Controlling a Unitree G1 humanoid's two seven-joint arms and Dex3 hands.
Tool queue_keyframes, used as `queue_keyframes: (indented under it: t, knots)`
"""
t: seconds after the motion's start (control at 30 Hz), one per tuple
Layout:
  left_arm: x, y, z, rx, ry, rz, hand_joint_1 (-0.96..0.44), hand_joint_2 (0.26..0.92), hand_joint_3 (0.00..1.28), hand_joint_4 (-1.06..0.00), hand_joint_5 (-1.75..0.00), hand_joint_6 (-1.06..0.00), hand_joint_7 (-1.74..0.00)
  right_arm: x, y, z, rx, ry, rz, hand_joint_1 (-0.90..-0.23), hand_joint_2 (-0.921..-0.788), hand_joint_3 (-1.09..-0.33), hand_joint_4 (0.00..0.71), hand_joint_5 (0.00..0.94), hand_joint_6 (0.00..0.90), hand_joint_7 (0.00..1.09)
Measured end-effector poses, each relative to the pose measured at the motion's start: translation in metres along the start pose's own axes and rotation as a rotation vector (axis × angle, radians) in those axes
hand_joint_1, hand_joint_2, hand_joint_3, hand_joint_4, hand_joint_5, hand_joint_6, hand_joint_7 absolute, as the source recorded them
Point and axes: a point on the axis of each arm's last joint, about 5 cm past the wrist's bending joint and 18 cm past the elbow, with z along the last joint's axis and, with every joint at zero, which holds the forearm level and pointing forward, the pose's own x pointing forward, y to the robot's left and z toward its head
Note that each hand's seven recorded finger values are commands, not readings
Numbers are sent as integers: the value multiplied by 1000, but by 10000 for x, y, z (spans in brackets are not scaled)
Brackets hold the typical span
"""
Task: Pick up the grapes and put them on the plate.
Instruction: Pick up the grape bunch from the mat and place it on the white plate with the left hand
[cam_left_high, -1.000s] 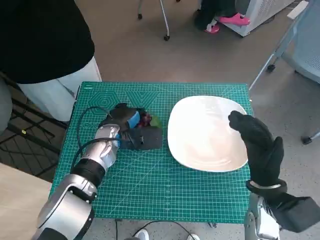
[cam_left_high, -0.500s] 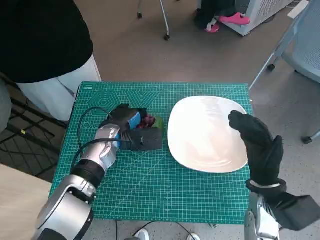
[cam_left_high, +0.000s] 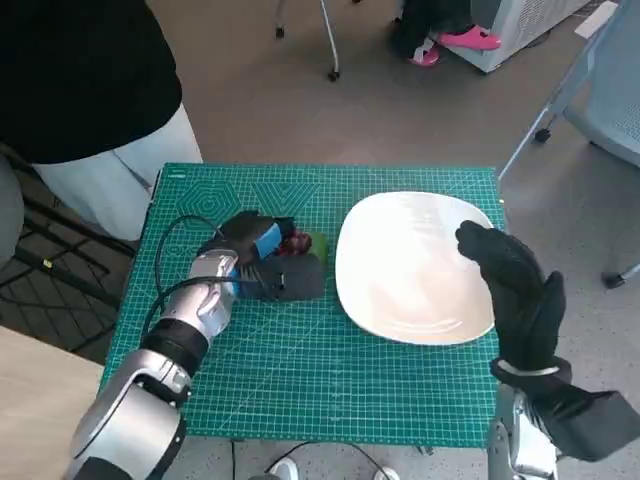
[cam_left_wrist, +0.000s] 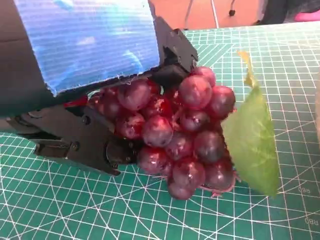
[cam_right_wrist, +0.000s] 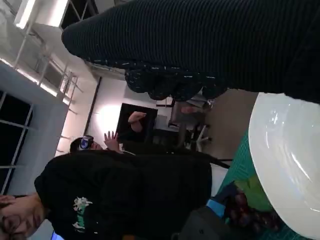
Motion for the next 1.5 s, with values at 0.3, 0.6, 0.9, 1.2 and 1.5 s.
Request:
queue_keyframes:
  t: [0.3, 0.6, 0.9, 1.2, 1.5]
  knots:
    - [-7, 44, 12, 5, -15, 10, 321, 921, 343, -375, -1540, -549, -168, 0, 1, 0, 0, -1, 0, -608, -921, -895, 563, 1, 199, 523]
    - [-54, 70, -21, 0, -40, 30, 199, 921, 290, -427, -1444, -626, -677, 3, 4, 1, -2, -6, -2, -608, -921, -896, 563, 1, 200, 522]
    - [-172, 197, -60, -35, -97, 104, 7, 921, 199, -547, -1393, -497, -1197, 22, 6, 1, -3, -10, -4, -607, -921, -897, 563, 1, 199, 523]
    - [-280, 330, -43, -57, -129, 161, 1, 921, 187, -561, -1419, -514, -1150, 32, 10, 0, -5, -15, -4, -607, -921, -897, 563, 1, 198, 524]
    - [-519, 387, -44, -82, -192, 251, 2, 921, 196, -562, -1305, -469, -1306, 45, 10, 2, -6, -20, -2, -607, -921, -897, 563, 1, 198, 524]
